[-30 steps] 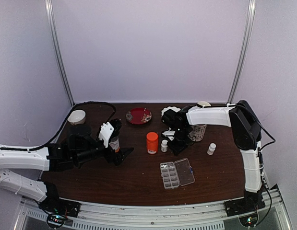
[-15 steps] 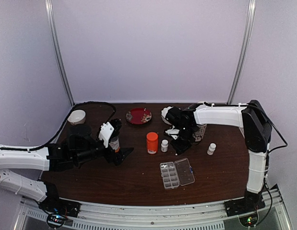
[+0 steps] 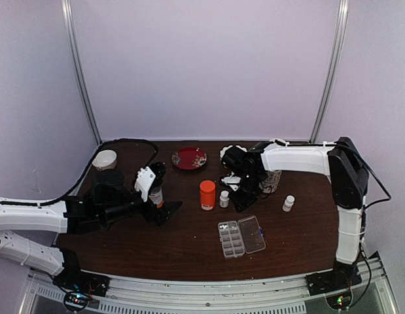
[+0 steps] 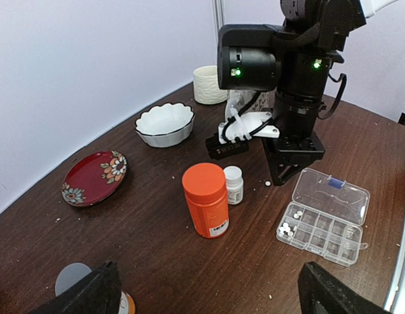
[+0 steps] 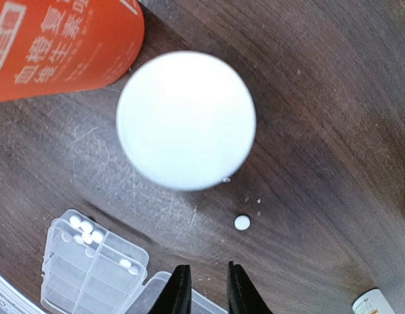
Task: Sort the pills into containers
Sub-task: Pick up the pill from the center of the board.
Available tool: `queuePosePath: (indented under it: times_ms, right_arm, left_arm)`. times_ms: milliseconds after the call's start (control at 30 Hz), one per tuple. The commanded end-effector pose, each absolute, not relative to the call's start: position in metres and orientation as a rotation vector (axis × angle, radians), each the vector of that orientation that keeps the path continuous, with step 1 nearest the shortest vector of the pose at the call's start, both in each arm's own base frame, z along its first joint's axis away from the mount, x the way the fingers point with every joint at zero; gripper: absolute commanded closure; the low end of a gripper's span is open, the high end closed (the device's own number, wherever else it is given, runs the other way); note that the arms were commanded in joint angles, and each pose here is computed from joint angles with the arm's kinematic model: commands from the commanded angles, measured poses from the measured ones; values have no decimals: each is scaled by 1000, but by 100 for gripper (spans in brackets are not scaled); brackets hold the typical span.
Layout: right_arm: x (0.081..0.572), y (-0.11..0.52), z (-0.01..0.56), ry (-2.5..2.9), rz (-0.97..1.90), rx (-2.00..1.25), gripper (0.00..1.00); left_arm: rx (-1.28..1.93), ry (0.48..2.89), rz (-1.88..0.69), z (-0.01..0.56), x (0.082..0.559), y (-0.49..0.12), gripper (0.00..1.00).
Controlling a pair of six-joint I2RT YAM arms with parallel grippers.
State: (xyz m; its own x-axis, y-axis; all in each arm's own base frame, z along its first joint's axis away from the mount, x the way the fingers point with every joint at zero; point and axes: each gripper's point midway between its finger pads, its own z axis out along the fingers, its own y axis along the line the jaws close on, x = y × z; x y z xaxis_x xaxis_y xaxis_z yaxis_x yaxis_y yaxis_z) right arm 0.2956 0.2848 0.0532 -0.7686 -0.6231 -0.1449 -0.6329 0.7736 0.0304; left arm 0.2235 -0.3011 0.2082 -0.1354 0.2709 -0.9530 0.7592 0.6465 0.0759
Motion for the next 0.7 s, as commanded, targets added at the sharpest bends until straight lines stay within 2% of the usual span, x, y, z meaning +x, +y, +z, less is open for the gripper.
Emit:
queuePosePath:
  times_ms: [0,667]
  right_arm:
    - [311,286,48,2836,88,-996,78]
    - [320,278,18,2897,42,-1006,78]
  left_arm:
    - [835,1690,-519,212,226,-300,3]
    - [839,1691,-511,210,228,-302,2]
